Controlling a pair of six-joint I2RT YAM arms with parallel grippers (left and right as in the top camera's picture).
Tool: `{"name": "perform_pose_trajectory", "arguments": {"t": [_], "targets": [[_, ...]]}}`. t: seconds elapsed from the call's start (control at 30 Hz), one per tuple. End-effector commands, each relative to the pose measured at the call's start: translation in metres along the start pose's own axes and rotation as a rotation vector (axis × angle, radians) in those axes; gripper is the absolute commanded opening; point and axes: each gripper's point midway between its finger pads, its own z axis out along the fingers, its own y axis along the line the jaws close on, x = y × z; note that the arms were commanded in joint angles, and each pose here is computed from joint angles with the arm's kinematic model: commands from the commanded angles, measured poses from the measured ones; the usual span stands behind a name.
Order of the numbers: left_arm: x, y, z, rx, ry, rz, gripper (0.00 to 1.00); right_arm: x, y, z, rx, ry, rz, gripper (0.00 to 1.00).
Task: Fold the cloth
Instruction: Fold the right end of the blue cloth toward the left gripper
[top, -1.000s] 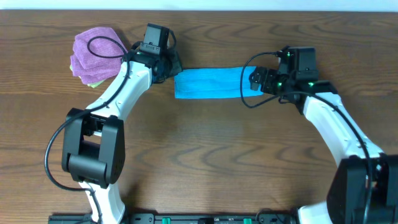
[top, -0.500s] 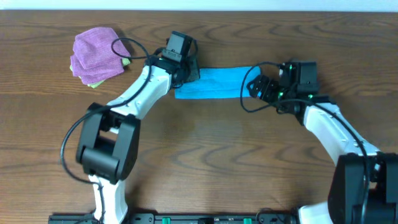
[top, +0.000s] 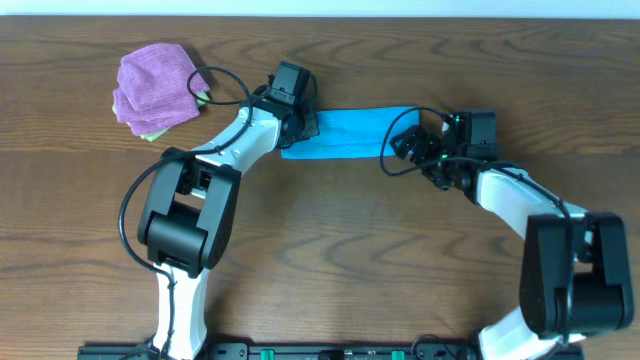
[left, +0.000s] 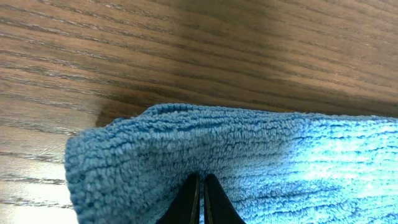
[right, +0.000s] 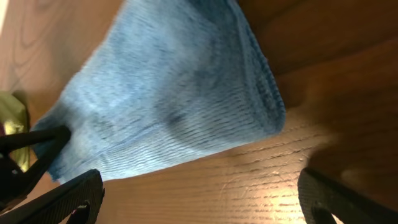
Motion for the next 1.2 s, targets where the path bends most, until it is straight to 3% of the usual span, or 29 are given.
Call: {"name": "perform_pose_trajectory", "arguments": {"t": [0.0, 0.2, 0.57, 0.67, 0.93, 1.0, 1.17], "targets": [[-0.001, 0.006, 0.008, -0.026, 0.003, 0.013, 0.06, 0.011, -0.001, 0.012, -0.003, 0.03, 0.034, 0.99], [0.0, 0.006, 0.008, -0.026, 0.004, 0.014, 0.06, 0.009, -0.001, 0.029, 0.013, -0.007, 0.037, 0.98], [0.011, 0.013, 0.007, -0.053, 0.048, 0.01, 0.06, 0.007, -0.01, 0.082, 0.021, -0.113, 0.01, 0.73], [0.013, 0.015, 0.007, -0.061, 0.059, 0.015, 0.06, 0.007, -0.021, 0.089, 0.044, -0.128, 0.016, 0.6], [0.02, 0.02, 0.006, -0.081, 0.086, 0.013, 0.06, -0.018, -0.033, 0.085, 0.11, -0.251, -0.04, 0.06], [0.022, 0.021, 0.006, -0.087, 0.095, 0.012, 0.06, -0.024, -0.031, 0.084, 0.101, -0.267, -0.085, 0.01], [0.024, 0.023, 0.005, -0.092, 0.106, 0.01, 0.06, -0.029, -0.014, 0.077, 0.064, -0.267, -0.259, 0.02]]}}
